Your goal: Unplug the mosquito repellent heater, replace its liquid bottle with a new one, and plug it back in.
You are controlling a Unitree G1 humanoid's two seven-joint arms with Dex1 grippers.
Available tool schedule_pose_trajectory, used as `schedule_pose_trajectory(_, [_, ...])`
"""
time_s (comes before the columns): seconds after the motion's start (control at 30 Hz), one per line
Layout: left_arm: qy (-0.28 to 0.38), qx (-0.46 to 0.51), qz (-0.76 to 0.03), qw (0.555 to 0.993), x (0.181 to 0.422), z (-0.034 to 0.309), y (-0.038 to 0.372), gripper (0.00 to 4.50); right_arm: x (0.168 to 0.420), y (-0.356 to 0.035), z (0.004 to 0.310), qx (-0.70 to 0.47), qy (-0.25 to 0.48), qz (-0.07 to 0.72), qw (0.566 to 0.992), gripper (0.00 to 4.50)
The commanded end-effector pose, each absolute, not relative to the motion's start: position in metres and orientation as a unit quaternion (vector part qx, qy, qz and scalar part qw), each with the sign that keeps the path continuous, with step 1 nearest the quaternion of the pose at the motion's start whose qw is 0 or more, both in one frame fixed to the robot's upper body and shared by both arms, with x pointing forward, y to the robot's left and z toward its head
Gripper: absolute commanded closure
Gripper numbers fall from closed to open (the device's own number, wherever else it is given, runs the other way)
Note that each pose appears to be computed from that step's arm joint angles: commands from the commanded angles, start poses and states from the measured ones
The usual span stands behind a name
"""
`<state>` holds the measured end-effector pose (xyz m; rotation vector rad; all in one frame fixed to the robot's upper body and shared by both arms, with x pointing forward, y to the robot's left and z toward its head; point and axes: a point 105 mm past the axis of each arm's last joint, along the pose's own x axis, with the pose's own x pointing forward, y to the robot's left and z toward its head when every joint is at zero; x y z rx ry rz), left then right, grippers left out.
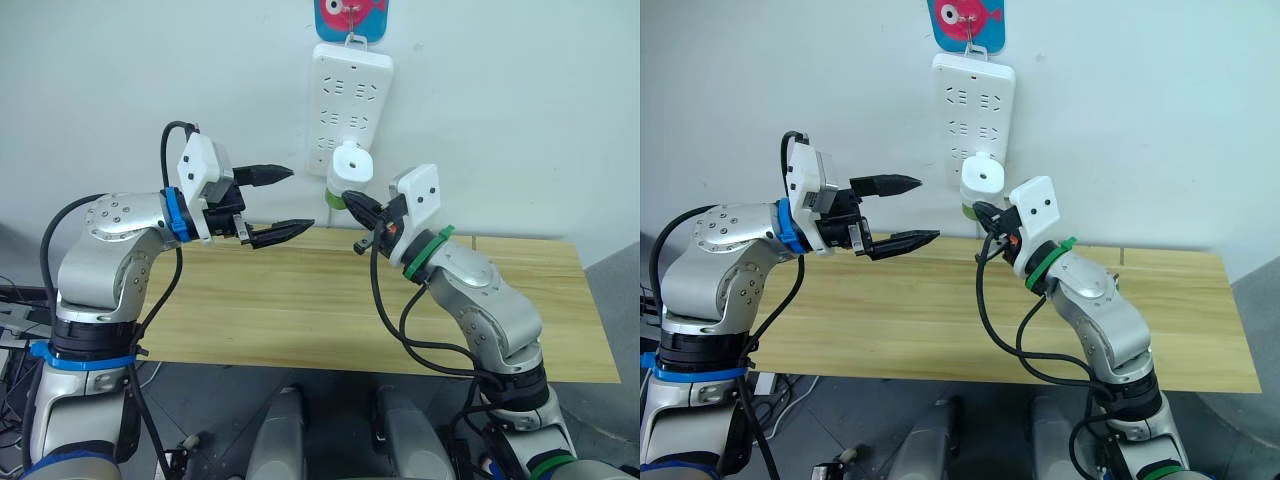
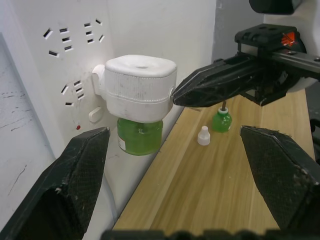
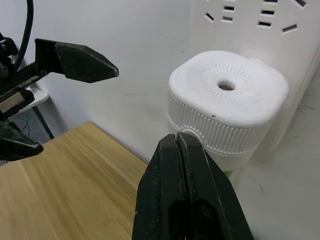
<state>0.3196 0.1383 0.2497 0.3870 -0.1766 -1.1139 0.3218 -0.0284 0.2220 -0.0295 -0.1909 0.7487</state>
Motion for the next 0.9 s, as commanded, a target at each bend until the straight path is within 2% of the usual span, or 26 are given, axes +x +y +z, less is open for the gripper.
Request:
schedule_pose_trajectory(0.03, [-0.103,0.189,-0.525,0.823,0.317,0.260,0.135,0.00,0.323,-0.034,0.238,-0.016,-0.130,0.342,0.930,4.49])
schedule_pose_trajectory(0.33, [-0.103,0.186,-0.526,0.824,0.320,0.258,0.134,0.00,0.332,-0.048,0.241,-0.015,-0.134,0.292,0.947,4.49])
schedule_pose_trajectory(0.9, [-0.102,0.185,-0.529,0.822,0.322,0.258,0.134,0.00,0.336,-0.060,0.246,0.042,-0.125,0.269,0.954,4.49])
